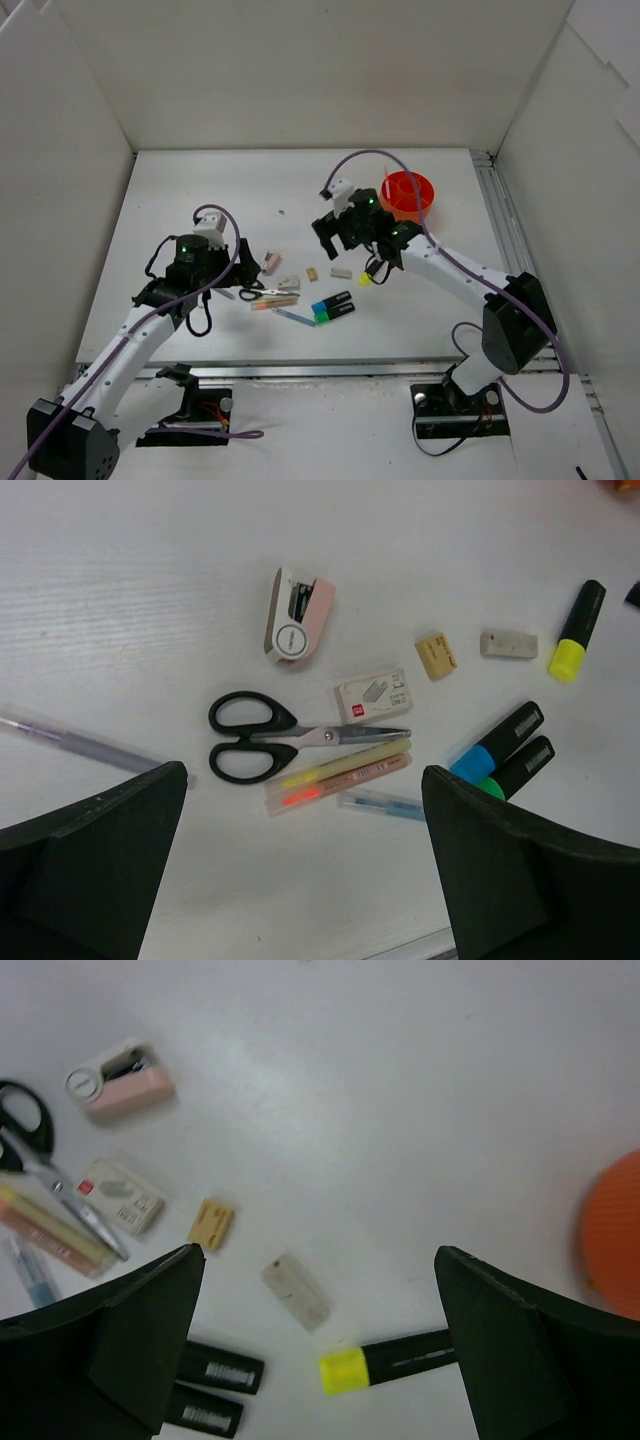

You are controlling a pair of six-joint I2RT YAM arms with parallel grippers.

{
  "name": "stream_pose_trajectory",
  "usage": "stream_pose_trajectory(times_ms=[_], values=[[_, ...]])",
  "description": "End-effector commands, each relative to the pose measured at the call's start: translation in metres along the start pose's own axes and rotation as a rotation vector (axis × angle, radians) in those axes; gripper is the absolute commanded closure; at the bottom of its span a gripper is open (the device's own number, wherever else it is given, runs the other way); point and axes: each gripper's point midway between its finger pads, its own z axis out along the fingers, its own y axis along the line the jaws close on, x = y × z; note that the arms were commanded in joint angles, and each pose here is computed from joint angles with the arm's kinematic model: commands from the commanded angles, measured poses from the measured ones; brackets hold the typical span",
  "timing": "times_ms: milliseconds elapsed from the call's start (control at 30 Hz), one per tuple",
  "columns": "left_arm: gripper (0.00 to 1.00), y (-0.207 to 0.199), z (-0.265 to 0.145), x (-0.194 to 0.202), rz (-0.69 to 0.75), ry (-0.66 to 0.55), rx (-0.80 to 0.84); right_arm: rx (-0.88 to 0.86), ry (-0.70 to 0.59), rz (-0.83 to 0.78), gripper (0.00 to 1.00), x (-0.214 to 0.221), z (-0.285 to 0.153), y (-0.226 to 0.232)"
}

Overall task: Sort the stationery into containers
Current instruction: Pick up the pen from the center of the board.

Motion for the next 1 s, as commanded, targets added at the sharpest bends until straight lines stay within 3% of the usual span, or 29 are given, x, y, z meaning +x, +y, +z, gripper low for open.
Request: stream_pose_trajectory(times_ms=[0,233,333,467,600,767,833,967], values=[[0.0,0.007,-0.013,-0.01,-0.095,-0.019,-0.066,-0.162,0.018,-0.138,0.02,-0.002,0.002,0.057],[0.0,0.022,-0.016,-0.006,-0.132,-0.046,-0.104,-0.406,0.157,-0.221,0.04,0.054,-0.011,0.162],[0.0,0.018,-0.011,-0.003,-0.126,-0.024,-0.077,-0.458,0.209,-0.226,0.09,0.078,-0.011,0.192],[0.0,0.014,-0.008,0.002,-0.106,-0.021,-0.038,-0.394,0.24,-0.244,0.15,0.096,0.0,0.198],[0.0,0.016,-0.008,0.006,-0.115,-0.022,-0.046,-0.396,0.224,-0.226,0.31,0.101,0.013,0.203],[0.0,0.017,-0.007,0.007,-0.12,-0.021,-0.052,-0.382,0.23,-0.21,0.38,0.119,0.029,0.205],[0.01,0.018,-0.007,0.008,-0.121,-0.017,-0.055,-0.377,0.245,-0.2,0.56,0.127,0.031,0.204],[0.0,0.022,-0.008,0.01,-0.117,-0.013,-0.074,-0.389,0.229,-0.209,0.74,0.134,0.026,0.208]])
